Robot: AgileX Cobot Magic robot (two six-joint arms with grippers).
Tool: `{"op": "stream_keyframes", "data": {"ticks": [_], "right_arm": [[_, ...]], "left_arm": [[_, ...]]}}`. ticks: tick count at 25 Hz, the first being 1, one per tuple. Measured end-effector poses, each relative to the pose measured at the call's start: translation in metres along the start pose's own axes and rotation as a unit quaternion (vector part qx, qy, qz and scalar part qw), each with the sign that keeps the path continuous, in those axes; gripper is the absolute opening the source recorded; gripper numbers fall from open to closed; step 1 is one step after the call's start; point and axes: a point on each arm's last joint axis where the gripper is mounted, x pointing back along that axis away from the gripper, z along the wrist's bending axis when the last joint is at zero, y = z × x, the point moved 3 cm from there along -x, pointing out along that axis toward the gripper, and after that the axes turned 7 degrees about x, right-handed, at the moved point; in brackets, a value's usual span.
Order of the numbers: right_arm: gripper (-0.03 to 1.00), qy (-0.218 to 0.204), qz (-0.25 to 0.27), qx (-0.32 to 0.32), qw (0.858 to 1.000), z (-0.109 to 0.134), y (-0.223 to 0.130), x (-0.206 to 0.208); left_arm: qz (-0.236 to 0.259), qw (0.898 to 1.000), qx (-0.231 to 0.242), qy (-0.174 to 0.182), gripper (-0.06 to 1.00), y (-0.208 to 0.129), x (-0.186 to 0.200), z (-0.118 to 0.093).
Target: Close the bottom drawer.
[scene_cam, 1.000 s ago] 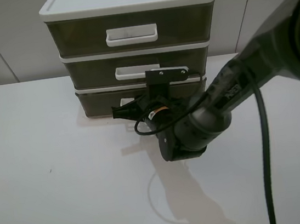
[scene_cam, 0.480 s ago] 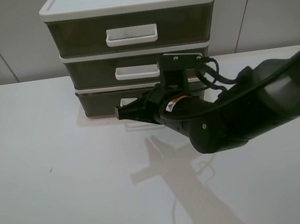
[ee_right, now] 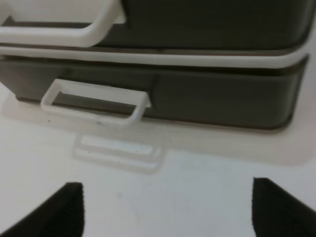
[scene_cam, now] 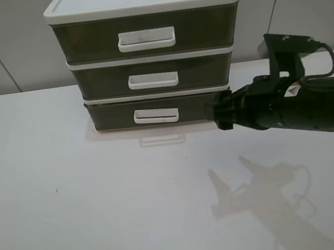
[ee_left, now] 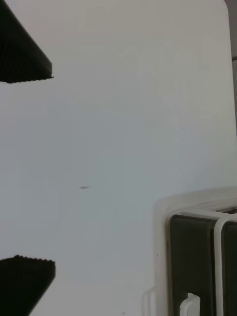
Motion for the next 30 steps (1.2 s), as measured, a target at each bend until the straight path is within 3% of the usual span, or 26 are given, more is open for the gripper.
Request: {"op": "stream_keyframes", "data": {"ticks": [5,11,18,30], "right_arm": [[0.7,-0.019,0.011,-0.033,0.999,-0.039,0.012,0.048],[0.71,-0.05,-0.035,-0.058,0.996,-0.06,0.019,0.125],[0.71,-0.092,-0.072,0.04,0.992,-0.042,0.02,0.219],[0.71,-0.147,-0.106,0.078,0.98,-0.034,-0.015,0.268]], "left_arm": [[0.0,1.0,0.0,0.0,0.72,0.0,0.0,0.0],[0.0,1.0,0.0,0.0,0.72,0.0,0.0,0.0],[0.0,1.0,0.0,0.0,0.72,0.0,0.0,0.0],[0.0,1.0,0.0,0.0,0.72,0.0,0.0,0.0]]}}
